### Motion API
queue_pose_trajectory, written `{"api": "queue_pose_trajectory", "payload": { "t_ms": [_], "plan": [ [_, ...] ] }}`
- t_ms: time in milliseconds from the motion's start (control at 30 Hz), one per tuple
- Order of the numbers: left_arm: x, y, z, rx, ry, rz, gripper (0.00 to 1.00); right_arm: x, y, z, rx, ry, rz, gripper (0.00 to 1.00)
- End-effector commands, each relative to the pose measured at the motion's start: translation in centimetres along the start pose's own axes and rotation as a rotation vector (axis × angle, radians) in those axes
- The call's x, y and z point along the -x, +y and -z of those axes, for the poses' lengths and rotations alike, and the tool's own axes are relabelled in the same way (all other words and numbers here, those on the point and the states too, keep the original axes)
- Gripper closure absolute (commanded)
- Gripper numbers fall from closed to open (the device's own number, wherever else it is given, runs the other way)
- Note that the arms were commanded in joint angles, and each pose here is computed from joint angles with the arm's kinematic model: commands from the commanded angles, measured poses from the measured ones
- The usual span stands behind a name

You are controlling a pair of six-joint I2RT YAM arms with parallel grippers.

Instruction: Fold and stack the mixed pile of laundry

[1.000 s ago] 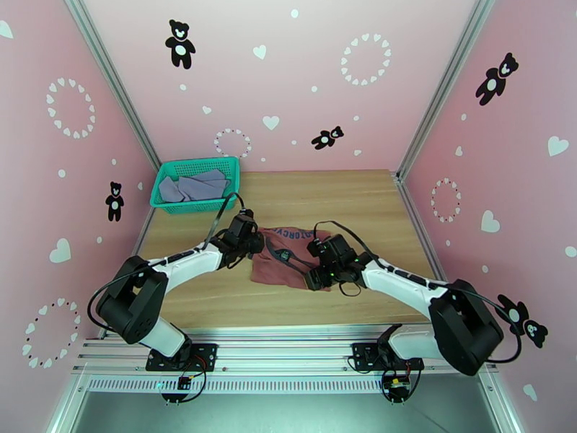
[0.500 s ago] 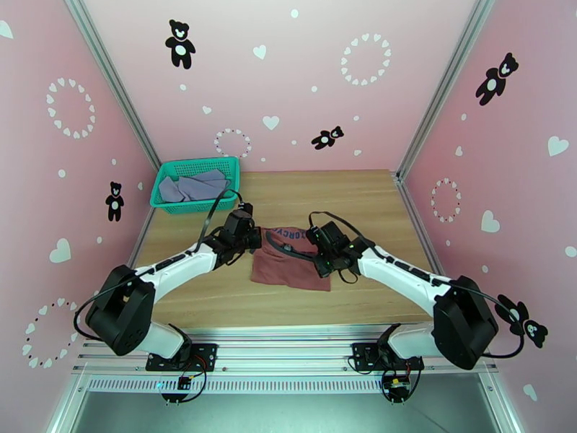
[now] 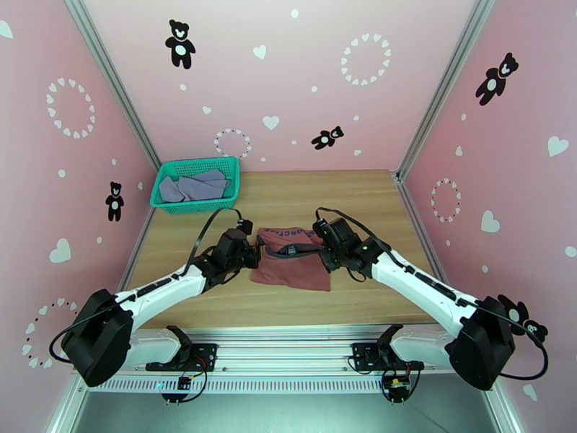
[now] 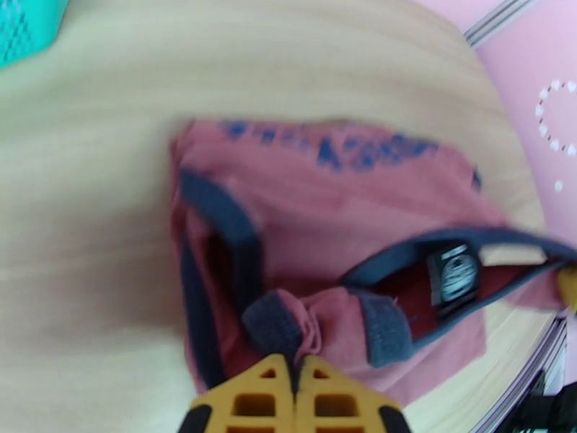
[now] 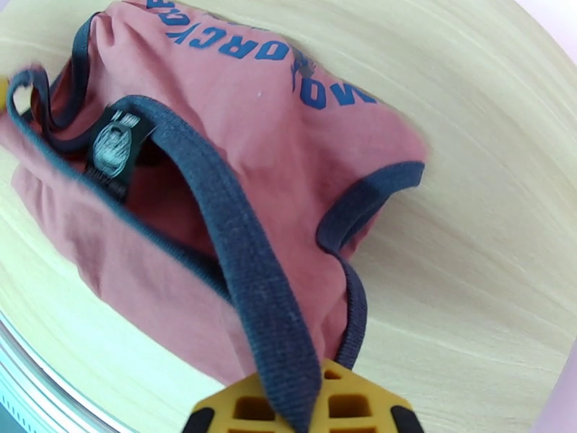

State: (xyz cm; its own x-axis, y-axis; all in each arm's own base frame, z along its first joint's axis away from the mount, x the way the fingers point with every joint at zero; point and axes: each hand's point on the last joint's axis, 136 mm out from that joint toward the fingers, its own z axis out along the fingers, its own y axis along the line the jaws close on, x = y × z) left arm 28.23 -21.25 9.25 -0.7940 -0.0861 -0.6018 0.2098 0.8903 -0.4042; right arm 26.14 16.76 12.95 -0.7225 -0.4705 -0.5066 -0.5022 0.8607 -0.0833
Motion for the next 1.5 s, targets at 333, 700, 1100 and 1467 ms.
{"api": "queue_pose_trajectory", "payload": {
  "t_ms": [333,700,1100,1467],
  "plan": [
    [0.3,1.1,1.8,0.040,-0.066,0.038,0.63,-5.8,5.8,-2.5,0.195,0.127,-0.001,0.95],
    [0.1,2.7,7.5,0.078,-0.150,0.084,0.32,-7.9,7.1,-1.6,0.216,0.191,-0.030,0.47],
    [6.5,-0.9,1.7,0.141,-0.085,-0.006,0.59,0.5,5.2,1.4,0.178,0.020,-0.137,0.39],
    [1.8,-1.3,-4.4,0.131,0.127,-0.086,0.86,3.8,1.2,-7.0,0.191,0.103,-0.329,0.82]
  ]
}}
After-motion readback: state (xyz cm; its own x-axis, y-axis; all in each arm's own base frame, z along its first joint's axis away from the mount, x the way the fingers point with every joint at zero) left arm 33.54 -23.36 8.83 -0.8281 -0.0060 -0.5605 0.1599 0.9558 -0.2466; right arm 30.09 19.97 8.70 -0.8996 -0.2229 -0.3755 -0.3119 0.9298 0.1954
